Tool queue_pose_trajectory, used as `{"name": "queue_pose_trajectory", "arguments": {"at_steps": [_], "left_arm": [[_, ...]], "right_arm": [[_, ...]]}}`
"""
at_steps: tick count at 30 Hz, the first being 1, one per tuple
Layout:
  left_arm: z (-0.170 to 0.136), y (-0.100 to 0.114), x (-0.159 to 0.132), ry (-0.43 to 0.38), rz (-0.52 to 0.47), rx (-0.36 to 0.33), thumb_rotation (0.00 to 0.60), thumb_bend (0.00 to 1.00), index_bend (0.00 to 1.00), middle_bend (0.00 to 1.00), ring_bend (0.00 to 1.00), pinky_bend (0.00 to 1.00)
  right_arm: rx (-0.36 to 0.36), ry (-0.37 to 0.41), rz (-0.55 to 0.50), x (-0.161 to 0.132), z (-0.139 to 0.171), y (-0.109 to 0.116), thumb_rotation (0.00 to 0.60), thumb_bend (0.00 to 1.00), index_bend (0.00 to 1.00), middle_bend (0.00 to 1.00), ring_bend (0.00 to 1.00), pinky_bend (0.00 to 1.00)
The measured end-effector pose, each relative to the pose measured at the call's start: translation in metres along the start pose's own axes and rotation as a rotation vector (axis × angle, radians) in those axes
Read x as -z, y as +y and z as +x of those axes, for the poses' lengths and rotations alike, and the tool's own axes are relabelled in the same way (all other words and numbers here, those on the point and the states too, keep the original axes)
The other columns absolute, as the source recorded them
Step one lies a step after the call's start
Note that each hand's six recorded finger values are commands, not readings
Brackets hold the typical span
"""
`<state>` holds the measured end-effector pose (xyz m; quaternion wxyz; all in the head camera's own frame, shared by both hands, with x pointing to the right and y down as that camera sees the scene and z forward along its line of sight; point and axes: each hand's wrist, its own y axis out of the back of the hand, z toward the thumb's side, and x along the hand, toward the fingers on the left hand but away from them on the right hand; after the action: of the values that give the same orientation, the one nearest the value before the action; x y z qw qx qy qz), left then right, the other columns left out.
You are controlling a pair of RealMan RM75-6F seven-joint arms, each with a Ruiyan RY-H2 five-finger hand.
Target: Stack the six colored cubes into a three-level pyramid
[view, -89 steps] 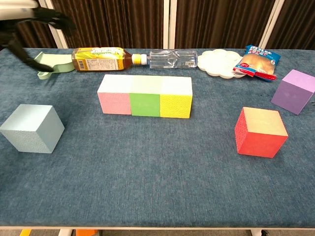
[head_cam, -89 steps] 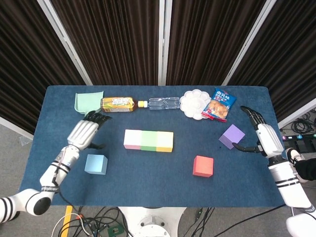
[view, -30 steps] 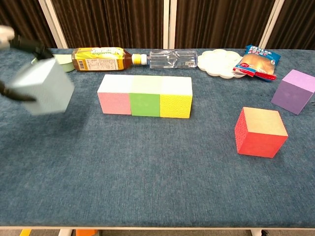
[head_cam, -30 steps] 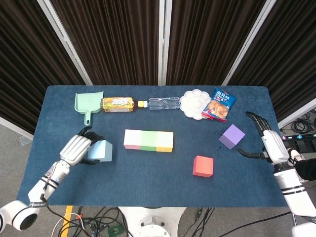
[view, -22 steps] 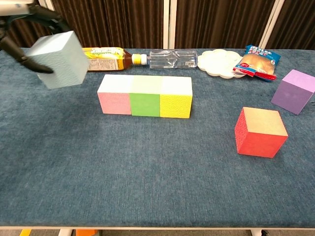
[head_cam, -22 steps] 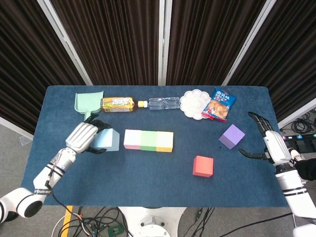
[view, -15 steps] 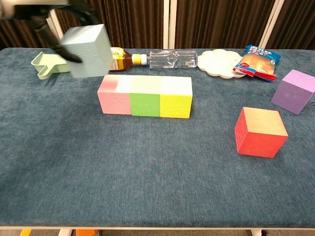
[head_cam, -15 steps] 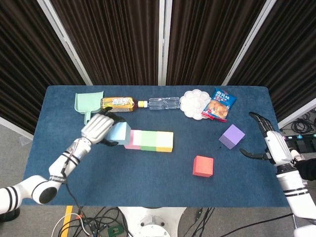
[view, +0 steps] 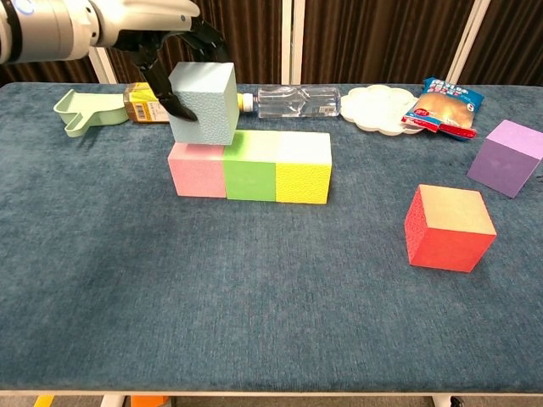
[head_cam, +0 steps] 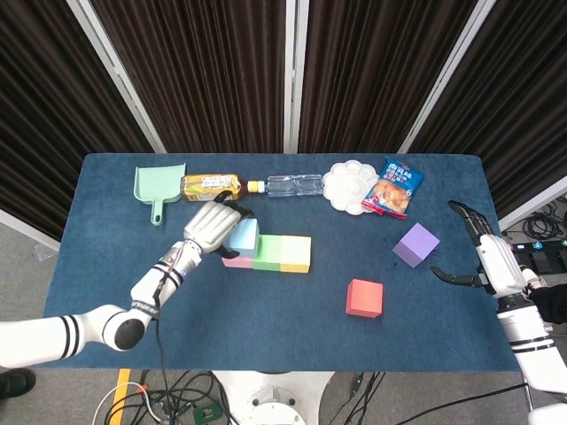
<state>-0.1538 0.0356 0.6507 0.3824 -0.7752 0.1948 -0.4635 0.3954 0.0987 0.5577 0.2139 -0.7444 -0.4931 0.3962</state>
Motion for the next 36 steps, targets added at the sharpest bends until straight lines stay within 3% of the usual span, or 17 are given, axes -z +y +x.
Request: {"name": "queue_pose_trajectory", "arguments": {"at_steps": [7,36], "left_arm": [[0.004,-0.004,-0.003,0.016,0.030,0.002,0.600,0.16,0.39,0.43,0.25,0.09],[0.014,-0.013,-0.015,0.020,-0.005,0.034,0.600,0.16,0.39,0.43,0.25,0.09]], "right_arm": [[0.002,-0.002,-0.002,0.002,0.000,0.001,0.600,0.11,0.00,0.05,0.00,0.00],[0.003,-0.010,-0.006,0.006,-0.001,0.002,0.600,0.11,0.00,0.05,0.00,0.00]]}}
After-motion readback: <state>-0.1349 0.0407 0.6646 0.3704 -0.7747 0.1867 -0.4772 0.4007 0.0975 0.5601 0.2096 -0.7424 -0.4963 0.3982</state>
